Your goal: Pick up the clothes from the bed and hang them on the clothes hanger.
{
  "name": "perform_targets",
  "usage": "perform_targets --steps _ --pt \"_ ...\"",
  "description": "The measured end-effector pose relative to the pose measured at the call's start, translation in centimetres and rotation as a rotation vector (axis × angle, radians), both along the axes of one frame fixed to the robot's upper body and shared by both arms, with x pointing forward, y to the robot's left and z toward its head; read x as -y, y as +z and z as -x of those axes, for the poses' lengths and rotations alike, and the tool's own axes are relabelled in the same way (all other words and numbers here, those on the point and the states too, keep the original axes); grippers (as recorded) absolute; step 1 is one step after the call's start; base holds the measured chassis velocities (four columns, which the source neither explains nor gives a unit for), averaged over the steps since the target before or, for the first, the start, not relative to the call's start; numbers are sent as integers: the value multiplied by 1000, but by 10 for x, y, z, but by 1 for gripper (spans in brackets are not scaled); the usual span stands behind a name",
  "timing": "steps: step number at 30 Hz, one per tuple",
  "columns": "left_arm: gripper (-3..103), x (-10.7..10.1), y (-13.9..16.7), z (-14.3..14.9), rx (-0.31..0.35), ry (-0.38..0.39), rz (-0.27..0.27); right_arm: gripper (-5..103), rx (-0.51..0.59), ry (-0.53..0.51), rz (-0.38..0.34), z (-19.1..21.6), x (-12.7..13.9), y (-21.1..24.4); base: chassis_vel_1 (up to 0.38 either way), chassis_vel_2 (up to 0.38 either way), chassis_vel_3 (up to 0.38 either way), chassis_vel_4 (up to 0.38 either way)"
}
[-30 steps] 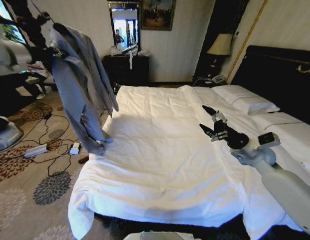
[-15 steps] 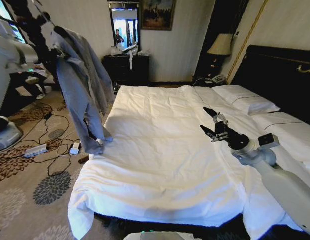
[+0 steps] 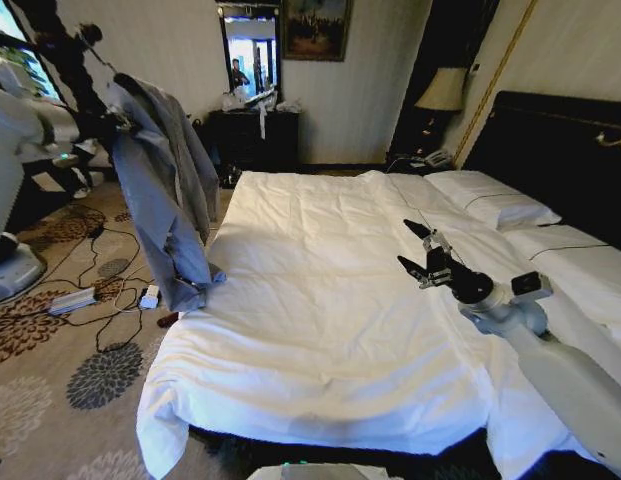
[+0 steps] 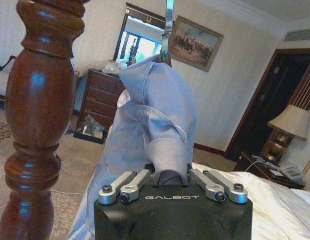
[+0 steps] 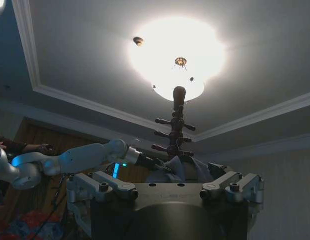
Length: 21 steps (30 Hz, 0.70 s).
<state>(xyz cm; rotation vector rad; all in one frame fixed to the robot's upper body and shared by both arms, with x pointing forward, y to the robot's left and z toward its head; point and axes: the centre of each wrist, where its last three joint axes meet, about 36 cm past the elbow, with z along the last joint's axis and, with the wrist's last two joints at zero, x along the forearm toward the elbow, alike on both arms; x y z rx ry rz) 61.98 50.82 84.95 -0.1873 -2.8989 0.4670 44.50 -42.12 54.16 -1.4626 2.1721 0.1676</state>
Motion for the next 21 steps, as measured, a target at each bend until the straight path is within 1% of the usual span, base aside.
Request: perform_targets --steps 4,6,8,9,10,11,13,15,17,18,19,20,21 --pt "18 -1 -3 2 -1 2 -7 100 5 0 4 2 1 2 0 0 0 0" --pt "18 -3 -4 5 5 1 -19 100 7 1 6 2 1 3 0 0 0 0" --pt "16 -6 -9 8 38 6 -51 100 8 3 6 3 0 4 0 0 0 0" --pt "22 -8 -11 11 57 7 -67 100 9 4 6 3 0 4 0 0 0 0" --pt "22 -8 -11 11 57 7 -67 100 9 4 6 3 0 4 0 0 0 0" --pt "22 -9 -13 13 71 10 -81 100 9 4 6 3 0 4 0 0 0 0" --pt "32 -15 -18 23 112 19 -116 100 9 5 5 3 -1 4 0 0 0 0" --pt "43 -22 -20 39 148 27 -131 100 8 4 4 3 -1 3 0 0 0 0" --pt "43 -24 -20 43 157 29 -133 100 7 4 3 3 -1 3 0 0 0 0" --pt "54 -28 -21 56 184 33 -143 100 5 3 0 3 -2 2 0 0 0 0" --pt "59 -29 -21 65 199 32 -153 100 0 -3 -5 4 -3 2 0 0 0 0" --pt "59 -30 -21 73 218 27 -168 100 -9 -16 -16 4 -4 2 0 0 0 0" --pt "59 -30 -21 73 218 27 -168 100 -9 -16 -16 4 -4 2 0 0 0 0"
